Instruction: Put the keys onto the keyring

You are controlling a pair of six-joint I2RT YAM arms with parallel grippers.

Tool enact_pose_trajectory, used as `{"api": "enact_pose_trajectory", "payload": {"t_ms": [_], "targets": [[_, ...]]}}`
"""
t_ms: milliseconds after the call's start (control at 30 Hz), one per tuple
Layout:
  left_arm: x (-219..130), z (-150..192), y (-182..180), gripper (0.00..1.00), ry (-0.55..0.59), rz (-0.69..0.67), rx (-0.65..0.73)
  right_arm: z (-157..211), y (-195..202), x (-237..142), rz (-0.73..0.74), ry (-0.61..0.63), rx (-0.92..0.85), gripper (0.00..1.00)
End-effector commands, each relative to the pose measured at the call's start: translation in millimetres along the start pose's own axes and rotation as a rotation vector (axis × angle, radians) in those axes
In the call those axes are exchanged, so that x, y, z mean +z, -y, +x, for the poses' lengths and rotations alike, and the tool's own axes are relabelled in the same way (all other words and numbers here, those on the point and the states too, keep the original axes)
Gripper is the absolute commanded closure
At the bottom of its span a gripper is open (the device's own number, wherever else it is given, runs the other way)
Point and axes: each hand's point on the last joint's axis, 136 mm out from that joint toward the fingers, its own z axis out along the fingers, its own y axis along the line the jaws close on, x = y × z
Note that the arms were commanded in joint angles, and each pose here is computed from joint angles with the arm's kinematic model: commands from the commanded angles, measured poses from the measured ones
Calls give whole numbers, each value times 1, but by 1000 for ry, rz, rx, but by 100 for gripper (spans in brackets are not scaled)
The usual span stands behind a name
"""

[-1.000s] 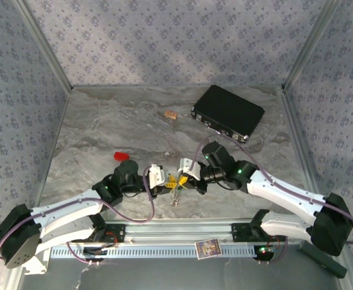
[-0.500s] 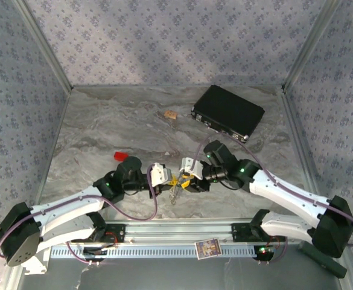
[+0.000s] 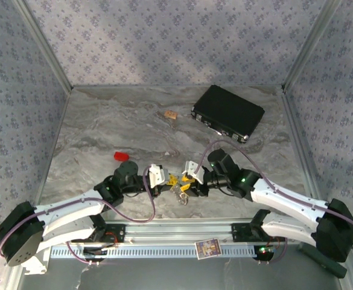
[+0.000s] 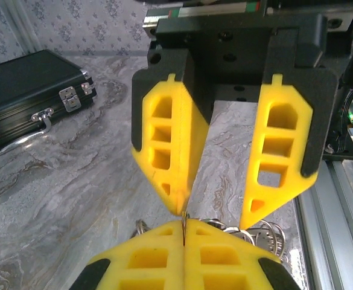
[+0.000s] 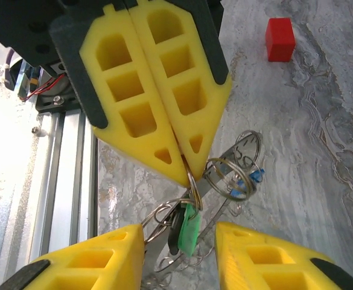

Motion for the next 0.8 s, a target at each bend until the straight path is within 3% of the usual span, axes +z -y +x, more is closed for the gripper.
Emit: {"api": "enact_pose_trajectory", "payload": {"t_ms": [0, 233, 600, 767], "targets": [[-1, -15, 4, 100, 61, 26, 17, 1, 5, 6, 27, -13, -13, 63], [-2, -15, 5, 100, 66, 27, 20, -2, 1, 8, 4, -18, -28, 70], [-3, -18, 6, 100, 77, 28, 30, 2, 4, 13, 6, -35, -26, 92], [-3, -18, 6, 100, 78, 30, 34, 16, 4, 23, -10, -89, -5, 93]]}}
